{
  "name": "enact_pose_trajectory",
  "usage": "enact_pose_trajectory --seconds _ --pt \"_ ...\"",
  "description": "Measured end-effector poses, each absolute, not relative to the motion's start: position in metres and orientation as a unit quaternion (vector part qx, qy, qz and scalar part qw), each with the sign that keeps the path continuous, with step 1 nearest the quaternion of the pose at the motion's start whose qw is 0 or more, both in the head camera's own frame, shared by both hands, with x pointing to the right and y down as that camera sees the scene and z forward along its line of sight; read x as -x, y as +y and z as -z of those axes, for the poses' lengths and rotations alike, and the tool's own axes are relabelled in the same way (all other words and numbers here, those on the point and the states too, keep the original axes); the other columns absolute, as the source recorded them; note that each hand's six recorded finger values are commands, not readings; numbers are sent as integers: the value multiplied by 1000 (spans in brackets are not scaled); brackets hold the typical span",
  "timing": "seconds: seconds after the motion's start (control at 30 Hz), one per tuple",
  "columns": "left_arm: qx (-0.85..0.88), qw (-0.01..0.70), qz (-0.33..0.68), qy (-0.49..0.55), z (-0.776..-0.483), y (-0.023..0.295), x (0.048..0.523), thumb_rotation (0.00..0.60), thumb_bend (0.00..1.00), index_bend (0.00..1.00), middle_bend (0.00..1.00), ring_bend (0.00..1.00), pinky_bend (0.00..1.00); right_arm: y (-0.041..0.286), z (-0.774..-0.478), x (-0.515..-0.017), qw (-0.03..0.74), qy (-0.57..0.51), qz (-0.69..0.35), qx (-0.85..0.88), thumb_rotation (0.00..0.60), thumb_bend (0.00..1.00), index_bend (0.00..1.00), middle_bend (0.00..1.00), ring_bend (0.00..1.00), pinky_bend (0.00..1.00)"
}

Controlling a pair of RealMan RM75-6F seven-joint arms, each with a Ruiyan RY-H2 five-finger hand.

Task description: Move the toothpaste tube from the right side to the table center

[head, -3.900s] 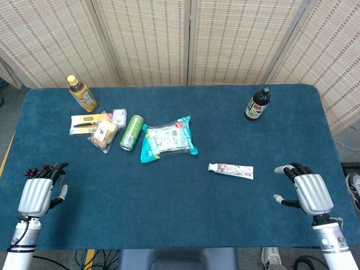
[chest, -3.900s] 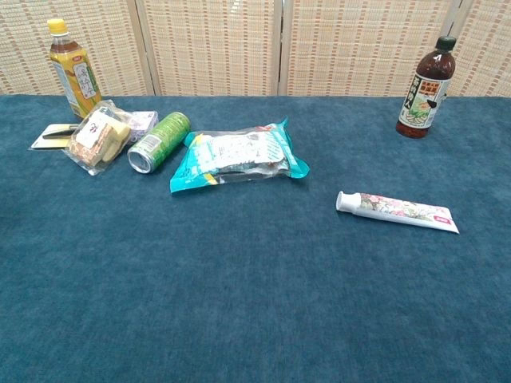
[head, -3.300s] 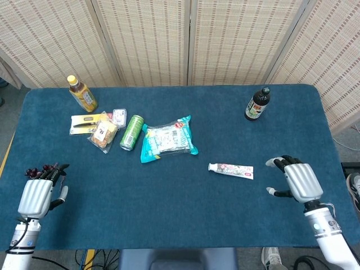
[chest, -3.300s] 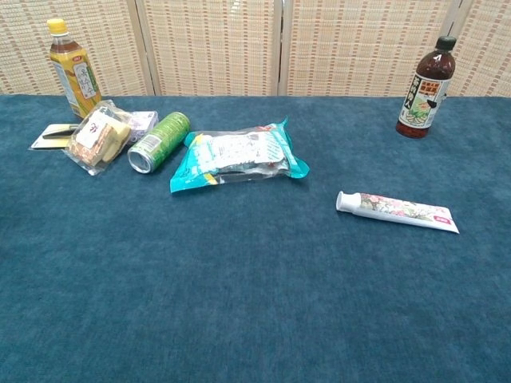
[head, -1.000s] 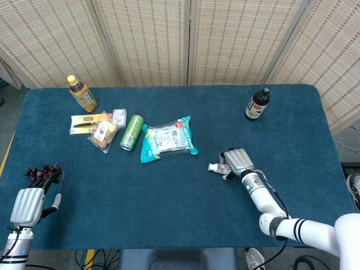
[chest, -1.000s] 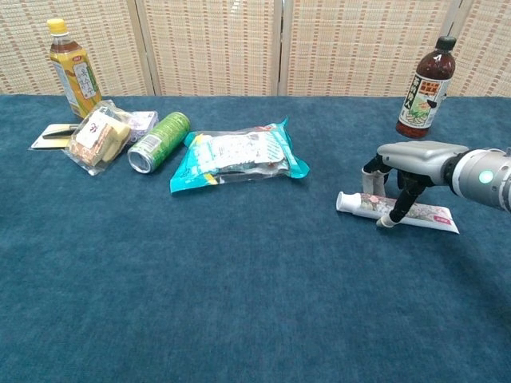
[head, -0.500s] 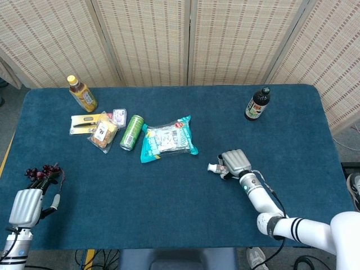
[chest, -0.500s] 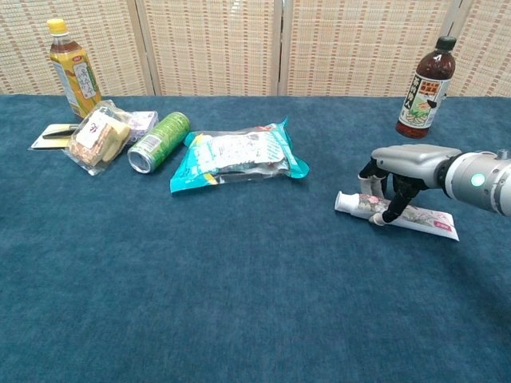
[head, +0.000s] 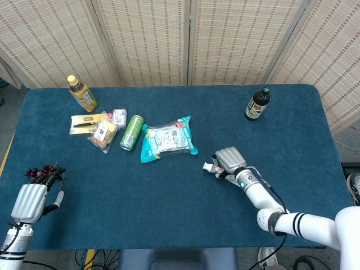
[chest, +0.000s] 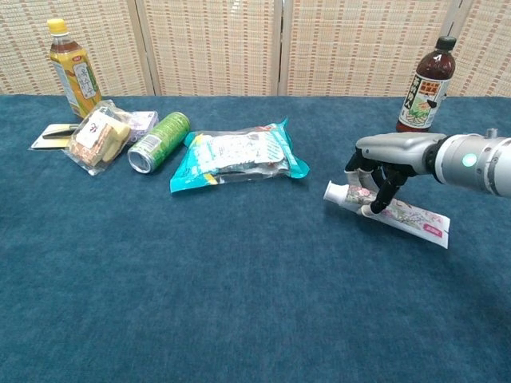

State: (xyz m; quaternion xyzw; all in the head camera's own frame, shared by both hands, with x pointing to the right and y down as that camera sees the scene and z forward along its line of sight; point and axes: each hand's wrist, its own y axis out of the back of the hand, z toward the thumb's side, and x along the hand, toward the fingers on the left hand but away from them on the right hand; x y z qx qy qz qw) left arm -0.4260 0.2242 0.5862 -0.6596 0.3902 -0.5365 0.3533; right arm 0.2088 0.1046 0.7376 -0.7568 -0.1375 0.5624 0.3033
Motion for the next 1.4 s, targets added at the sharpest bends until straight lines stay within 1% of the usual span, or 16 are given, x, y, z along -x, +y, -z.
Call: enact_pose_trajectory --seconds 0.27,0.5,0.7,0.93,1.1,1.23,1.4 --pt "691 366 512 357 -587 204 409 600 392 193 357 335 387 96 -717 -202 255 -116 -543 791 600 1000 835 753 635 573" --pt "736 371 479 302 -595 182 381 600 392 192 357 336 385 101 -698 -185 234 -62 -516 822 600 1000 850 765 639 573" --pt "773 385 443 241 -605 162 344 600 392 190 357 336 385 106 -680 -167 256 -20 -489 834 600 1000 859 769 644 573" --pt "808 384 406 187 -619 153 306 600 392 171 359 346 385 112 -671 -152 298 13 -463 835 600 1000 865 772 647 573" --pt "827 386 379 154 -629 153 280 600 392 165 429 411 389 117 -670 -141 331 32 -446 831 600 1000 865 771 647 575" --pt "836 390 365 128 -635 156 262 600 392 151 490 475 454 114 -673 -133 350 33 -436 828 600 1000 865 771 647 576" --pt "838 407 348 105 -639 158 242 600 392 140 596 584 604 108 -678 -124 356 34 -436 826 600 1000 865 771 647 576"
